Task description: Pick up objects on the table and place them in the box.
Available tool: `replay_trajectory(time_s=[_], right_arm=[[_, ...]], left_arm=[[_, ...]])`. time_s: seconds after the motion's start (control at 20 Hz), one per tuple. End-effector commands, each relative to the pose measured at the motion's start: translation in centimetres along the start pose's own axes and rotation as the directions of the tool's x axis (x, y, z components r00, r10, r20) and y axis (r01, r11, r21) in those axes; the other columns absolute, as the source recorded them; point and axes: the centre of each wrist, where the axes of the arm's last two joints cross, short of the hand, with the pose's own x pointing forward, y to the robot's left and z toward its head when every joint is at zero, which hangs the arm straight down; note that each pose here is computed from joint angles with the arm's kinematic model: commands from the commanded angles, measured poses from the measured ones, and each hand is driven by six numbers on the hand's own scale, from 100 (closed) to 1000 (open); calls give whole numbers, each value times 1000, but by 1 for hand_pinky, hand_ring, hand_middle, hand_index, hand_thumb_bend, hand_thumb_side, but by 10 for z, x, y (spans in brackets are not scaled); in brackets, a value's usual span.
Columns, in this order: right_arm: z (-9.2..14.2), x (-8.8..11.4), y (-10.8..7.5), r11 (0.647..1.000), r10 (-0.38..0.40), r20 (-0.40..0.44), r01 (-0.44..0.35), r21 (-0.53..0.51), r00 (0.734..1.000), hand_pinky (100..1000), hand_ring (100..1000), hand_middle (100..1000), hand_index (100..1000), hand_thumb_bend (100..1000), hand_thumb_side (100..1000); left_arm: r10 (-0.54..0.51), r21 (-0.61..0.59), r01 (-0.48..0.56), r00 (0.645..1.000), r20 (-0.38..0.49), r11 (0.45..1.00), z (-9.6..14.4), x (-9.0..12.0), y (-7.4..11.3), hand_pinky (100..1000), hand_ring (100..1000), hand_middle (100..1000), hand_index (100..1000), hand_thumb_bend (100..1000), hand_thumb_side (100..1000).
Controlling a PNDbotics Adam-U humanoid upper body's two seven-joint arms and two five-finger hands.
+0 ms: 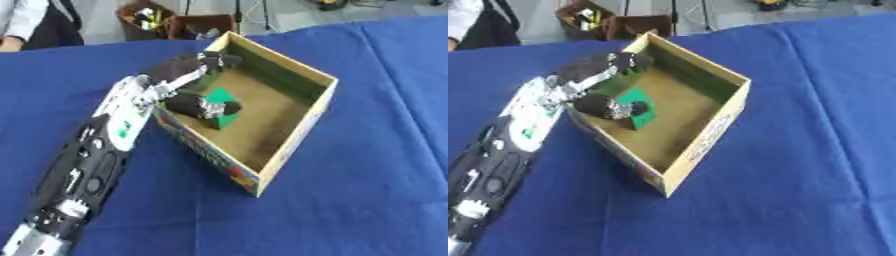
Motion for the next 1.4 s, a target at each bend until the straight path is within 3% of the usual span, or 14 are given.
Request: replay_trajectory(time_s=[0.05, 0.35, 0.55, 0.7, 1.15, 1.4], right_arm=[[-2, 3, -5, 1000, 12, 14, -12, -9, 1000, 917, 906, 731, 835, 100, 772], [1, 3, -8, 1000, 20, 2, -20, -20, 1000, 917, 905, 731, 834, 100, 772], [2, 2, -10, 999, 25, -4, -25, -32, 1000, 916, 904, 731, 834, 100, 772], [1, 2, -12, 999, 23, 0, -23, -45, 1000, 915, 903, 732, 834, 100, 773], [2, 2, -15, 998, 25, 2, -25, -63, 1000, 915, 902, 732, 833, 100, 773], [1, 2, -14, 997, 16, 12, -15, -72, 1000, 913, 901, 731, 833, 100, 775]], left_arm=[[-15, 162, 15, 1000, 0, 987, 9, 1, 36, 654, 715, 762, 879, 487, 892], [48, 408, -41, 999, -6, 912, 29, 11, 65, 573, 595, 665, 784, 401, 873], [73, 482, -60, 997, -9, 874, 49, 17, 66, 565, 580, 644, 754, 279, 918], [48, 505, -43, 999, 3, 862, 71, 20, 68, 566, 581, 648, 762, 269, 928], [117, 606, -117, 992, 39, 787, 117, 42, 55, 568, 580, 654, 770, 296, 979], [253, 695, -227, 965, 67, 682, 132, 65, 36, 582, 598, 702, 802, 254, 976]])
